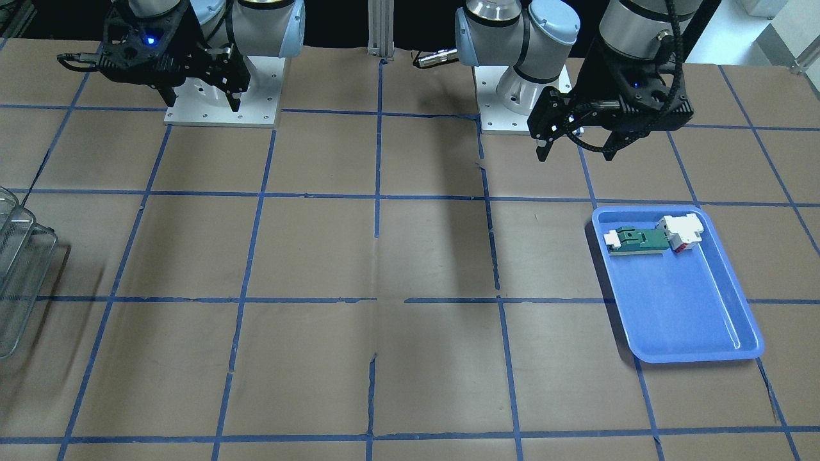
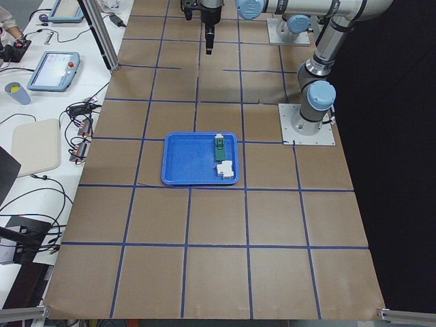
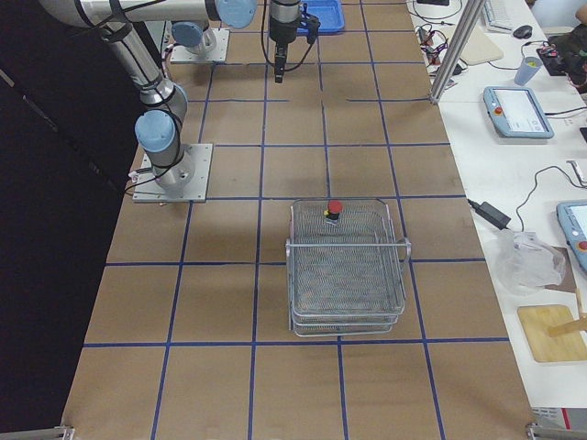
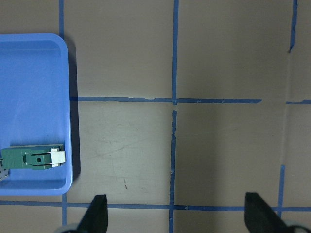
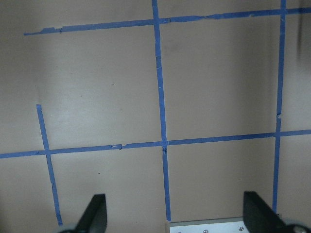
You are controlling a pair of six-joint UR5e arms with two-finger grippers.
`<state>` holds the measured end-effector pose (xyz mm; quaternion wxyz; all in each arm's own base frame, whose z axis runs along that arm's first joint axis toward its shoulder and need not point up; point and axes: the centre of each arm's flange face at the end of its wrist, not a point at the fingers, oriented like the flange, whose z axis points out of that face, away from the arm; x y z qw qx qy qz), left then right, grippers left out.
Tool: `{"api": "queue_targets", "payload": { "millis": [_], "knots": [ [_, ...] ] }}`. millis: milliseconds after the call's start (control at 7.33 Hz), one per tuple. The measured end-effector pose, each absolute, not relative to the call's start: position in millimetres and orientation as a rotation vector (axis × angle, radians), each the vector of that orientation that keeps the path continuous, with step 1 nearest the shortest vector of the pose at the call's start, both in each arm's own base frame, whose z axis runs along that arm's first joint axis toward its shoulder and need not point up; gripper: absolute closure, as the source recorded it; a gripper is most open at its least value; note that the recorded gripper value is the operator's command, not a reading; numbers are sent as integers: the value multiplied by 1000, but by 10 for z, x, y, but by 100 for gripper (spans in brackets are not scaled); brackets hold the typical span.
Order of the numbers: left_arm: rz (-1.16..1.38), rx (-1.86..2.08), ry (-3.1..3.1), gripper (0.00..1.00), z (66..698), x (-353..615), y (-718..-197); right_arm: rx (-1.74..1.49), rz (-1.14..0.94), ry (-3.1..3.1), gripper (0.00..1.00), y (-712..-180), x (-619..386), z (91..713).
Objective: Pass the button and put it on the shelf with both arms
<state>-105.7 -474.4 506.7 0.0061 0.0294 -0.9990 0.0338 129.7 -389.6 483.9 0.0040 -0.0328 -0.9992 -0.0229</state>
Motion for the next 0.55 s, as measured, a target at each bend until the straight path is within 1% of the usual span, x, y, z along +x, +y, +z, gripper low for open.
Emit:
{"api": "queue_targets", "payload": {
  "millis": [545],
  "knots": [
    [111, 114, -3120, 0, 5018, -973, -4862, -103, 10, -3141, 0, -3886, 1316, 5000]
  ]
}}
